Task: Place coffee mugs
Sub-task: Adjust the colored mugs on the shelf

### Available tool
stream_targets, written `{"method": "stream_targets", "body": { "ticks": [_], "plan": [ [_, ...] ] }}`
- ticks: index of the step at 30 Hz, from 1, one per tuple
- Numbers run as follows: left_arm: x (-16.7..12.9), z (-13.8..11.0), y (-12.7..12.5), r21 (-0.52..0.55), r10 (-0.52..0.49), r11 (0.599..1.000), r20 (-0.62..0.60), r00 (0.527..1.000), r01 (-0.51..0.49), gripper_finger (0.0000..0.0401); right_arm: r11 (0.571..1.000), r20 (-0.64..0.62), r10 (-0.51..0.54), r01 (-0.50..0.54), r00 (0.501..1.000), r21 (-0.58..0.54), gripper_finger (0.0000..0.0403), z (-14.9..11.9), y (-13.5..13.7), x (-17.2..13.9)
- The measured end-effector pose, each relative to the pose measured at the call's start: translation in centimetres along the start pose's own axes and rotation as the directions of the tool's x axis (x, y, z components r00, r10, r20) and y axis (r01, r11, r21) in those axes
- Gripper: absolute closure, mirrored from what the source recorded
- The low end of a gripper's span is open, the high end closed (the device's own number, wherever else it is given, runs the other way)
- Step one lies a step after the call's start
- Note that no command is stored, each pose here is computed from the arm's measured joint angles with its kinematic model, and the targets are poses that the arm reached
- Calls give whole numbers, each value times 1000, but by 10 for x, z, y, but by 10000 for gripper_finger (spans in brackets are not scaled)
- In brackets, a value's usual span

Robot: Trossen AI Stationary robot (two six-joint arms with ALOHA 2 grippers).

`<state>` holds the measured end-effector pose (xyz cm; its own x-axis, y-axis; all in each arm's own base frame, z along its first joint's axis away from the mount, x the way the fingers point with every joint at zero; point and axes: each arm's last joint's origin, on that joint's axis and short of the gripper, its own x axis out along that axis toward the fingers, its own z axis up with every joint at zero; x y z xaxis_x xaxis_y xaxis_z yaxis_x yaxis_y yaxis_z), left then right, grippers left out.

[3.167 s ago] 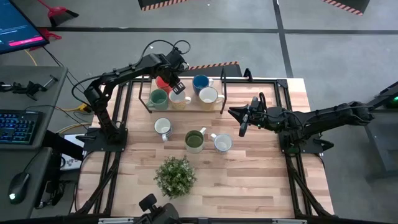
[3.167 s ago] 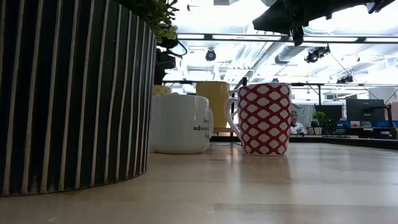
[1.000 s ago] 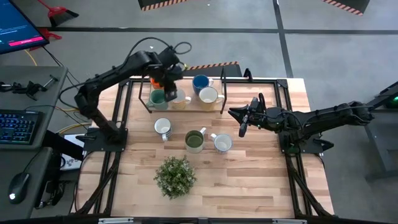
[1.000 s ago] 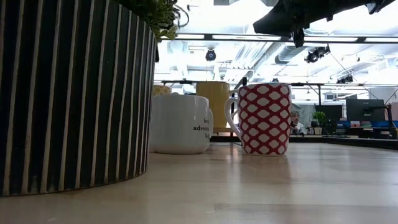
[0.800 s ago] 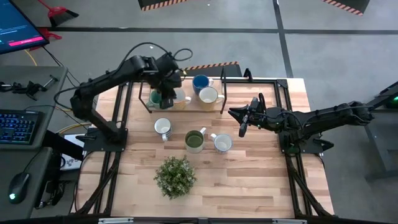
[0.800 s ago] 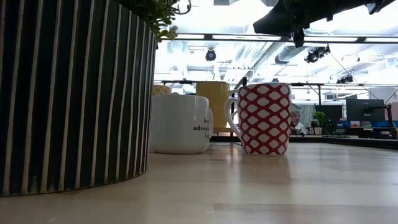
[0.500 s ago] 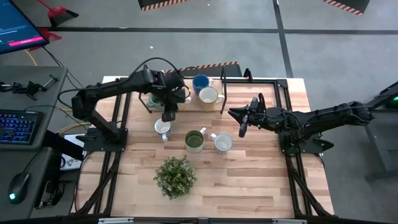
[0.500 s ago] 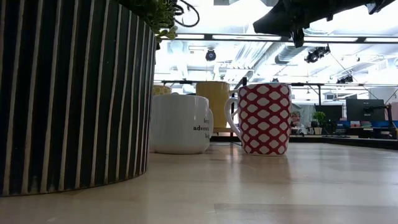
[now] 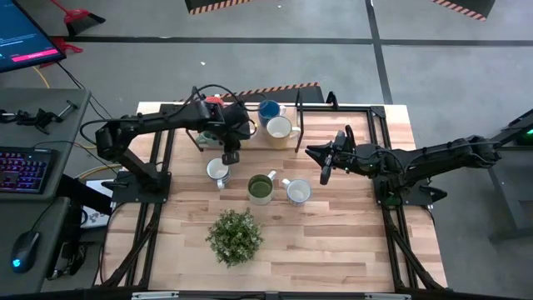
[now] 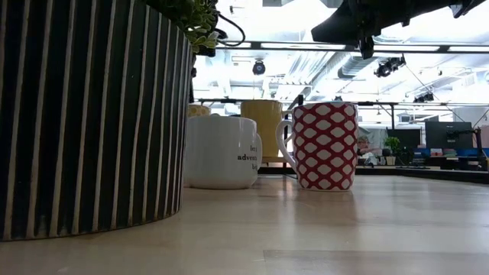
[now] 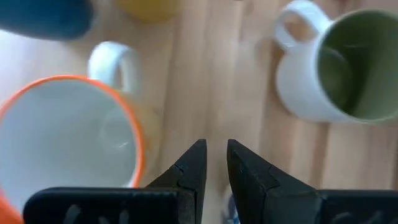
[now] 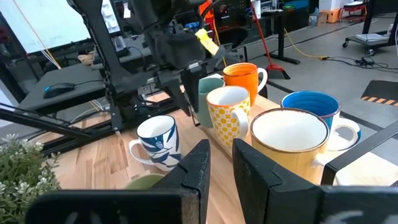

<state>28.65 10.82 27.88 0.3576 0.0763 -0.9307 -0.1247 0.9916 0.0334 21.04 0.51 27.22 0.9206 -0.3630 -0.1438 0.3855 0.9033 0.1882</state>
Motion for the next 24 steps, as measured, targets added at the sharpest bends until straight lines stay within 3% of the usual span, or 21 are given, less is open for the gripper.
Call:
{"method": "stream_targets", "body": {
  "ticks": [11,24],
  "plan": [
    [17,0,11,-9,24,1000,-56,998,-25,348,1000,-3,-1,1,1000,-1,347,0,0,0],
    [19,1,21,-23,50,998,-34,998,-50,348,1000,-6,-2,2,1000,-1,347,-1,0,0]
  ]
}}
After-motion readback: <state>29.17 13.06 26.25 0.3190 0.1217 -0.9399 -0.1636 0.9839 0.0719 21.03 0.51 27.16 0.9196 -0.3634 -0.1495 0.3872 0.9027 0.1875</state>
